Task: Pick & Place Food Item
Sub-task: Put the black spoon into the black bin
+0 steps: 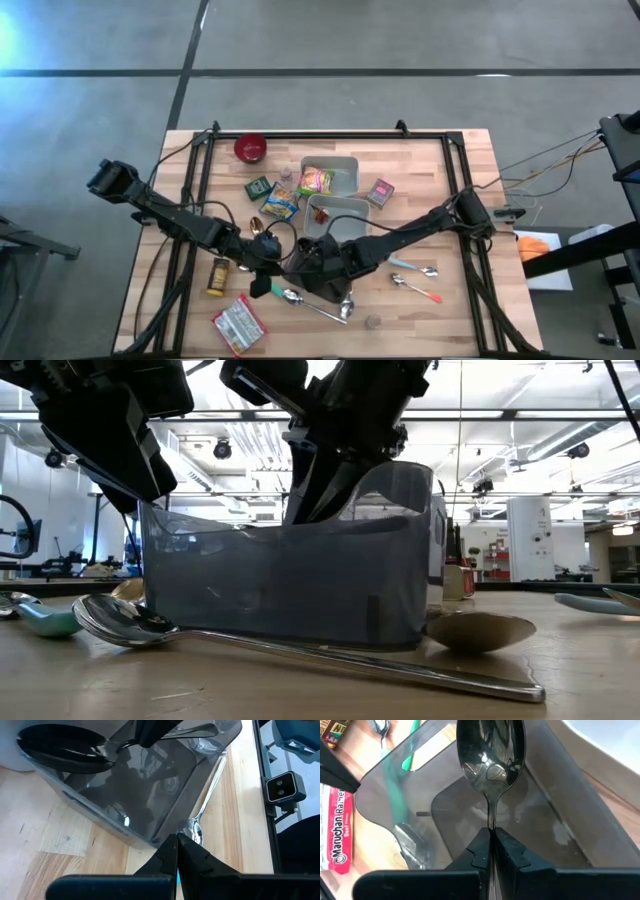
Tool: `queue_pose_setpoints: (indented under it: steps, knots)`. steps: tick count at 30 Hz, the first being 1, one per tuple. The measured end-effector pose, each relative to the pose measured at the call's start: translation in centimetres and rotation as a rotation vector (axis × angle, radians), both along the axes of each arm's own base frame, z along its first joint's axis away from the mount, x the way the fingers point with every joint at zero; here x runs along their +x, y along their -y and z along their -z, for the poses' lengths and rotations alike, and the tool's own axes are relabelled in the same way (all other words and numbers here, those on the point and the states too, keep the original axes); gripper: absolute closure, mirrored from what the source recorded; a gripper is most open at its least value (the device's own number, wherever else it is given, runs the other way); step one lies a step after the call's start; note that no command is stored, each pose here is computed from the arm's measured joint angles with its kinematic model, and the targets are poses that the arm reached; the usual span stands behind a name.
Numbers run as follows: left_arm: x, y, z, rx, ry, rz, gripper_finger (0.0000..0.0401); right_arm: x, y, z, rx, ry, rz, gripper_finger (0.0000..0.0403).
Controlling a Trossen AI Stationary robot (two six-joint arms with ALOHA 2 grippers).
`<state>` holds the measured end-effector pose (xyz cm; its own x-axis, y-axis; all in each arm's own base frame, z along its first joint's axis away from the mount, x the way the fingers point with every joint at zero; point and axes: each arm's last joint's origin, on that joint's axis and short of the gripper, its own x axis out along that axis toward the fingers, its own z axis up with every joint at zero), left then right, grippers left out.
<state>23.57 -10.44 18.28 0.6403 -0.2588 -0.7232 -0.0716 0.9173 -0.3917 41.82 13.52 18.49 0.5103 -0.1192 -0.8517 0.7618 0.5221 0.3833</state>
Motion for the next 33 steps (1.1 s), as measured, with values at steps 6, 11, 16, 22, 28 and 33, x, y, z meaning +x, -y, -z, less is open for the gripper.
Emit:
queue_pose_setpoints:
  steps: [6, 11, 16, 22, 28, 33]
  knots:
    - [0.0, 0.0, 0.0, 0.0, 0.0, 0.0, 0.0393, 0.1, 0.5, 0.3, 0.015, -0.022, -0.012, 0.0395]
    - [0.0, 0.0, 0.0, -0.001, 0.001, 0.0, 0.0393, 0.3, 0.5, 1.2, 0.032, -0.063, -0.043, 0.0395]
    - [0.0, 0.0, 0.0, -0.001, 0.002, -0.001, 0.0393, 0.5, 0.5, 1.3, 0.019, -0.078, -0.071, 0.0395]
    - [0.0, 0.0, 0.0, -0.002, 0.005, 0.0, 0.0393, 0.5, 0.7, 1.3, 0.026, -0.087, -0.081, 0.0395]
    - [0.1, 0.0, -0.1, -0.007, 0.014, 0.0, 0.0393, 0.5, 0.7, 1.3, 0.03, -0.094, -0.1, 0.0394]
    - [0.1, 0.1, -0.2, -0.01, 0.021, 0.0, 0.0393, 0.5, 0.8, 1.4, 0.048, -0.105, -0.134, 0.0394]
